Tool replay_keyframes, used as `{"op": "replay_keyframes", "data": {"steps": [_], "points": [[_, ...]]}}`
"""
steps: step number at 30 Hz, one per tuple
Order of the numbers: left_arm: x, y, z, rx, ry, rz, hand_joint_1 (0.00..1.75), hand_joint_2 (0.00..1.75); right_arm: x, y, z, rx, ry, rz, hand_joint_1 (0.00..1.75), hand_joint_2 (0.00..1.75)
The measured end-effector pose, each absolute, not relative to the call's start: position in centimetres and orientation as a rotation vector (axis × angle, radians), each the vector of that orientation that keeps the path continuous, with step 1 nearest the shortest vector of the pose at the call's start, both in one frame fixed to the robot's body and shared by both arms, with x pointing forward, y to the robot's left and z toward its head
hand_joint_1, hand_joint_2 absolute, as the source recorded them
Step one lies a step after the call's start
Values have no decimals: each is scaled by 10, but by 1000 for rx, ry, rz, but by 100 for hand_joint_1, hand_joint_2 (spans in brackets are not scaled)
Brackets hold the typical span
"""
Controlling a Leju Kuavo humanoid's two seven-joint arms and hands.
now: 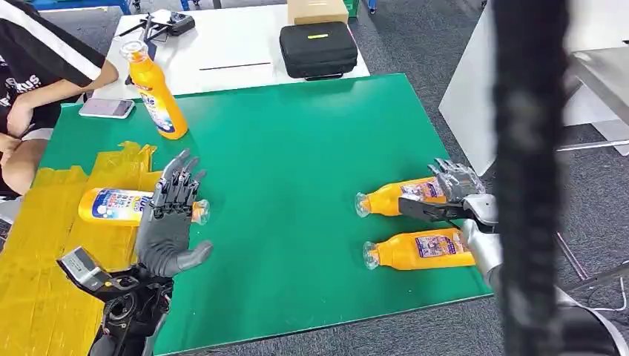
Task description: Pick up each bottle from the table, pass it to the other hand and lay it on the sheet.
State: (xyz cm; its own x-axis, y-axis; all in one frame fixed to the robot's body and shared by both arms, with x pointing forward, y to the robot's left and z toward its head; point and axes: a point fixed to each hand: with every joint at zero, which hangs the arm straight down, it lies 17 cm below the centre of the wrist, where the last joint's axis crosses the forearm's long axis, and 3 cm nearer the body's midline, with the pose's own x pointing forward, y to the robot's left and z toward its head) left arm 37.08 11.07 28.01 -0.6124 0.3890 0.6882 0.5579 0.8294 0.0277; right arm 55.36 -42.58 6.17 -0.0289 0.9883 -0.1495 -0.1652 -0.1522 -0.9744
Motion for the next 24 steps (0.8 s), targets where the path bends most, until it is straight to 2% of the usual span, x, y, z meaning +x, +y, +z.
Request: {"op": "replay_keyframes", "data": {"steps": [6,7,8,10,17,19,24], "points": [[370,111,281,-706,-2301,-303,0,175,553,-431,49,-1101,-969,1393,3,175],[370,111,280,-711,-2299,-300,0,175,552,-432,46,-1080,-957,1391,51,175],[371,111,280,-715,-2296,-297,0,175,550,-432,43,-1062,-947,1390,141,175],[370,111,279,-730,-2290,-292,0,175,549,-433,39,-1024,-933,1383,164,175],[372,109,279,-755,-2282,-276,0,175,549,-436,35,-931,-912,1359,175,175],[372,108,280,-759,-2283,-276,0,175,549,-437,35,-920,-907,1355,171,175],[372,108,282,-762,-2286,-271,0,175,549,-438,34,-902,-895,1351,175,175]]}}
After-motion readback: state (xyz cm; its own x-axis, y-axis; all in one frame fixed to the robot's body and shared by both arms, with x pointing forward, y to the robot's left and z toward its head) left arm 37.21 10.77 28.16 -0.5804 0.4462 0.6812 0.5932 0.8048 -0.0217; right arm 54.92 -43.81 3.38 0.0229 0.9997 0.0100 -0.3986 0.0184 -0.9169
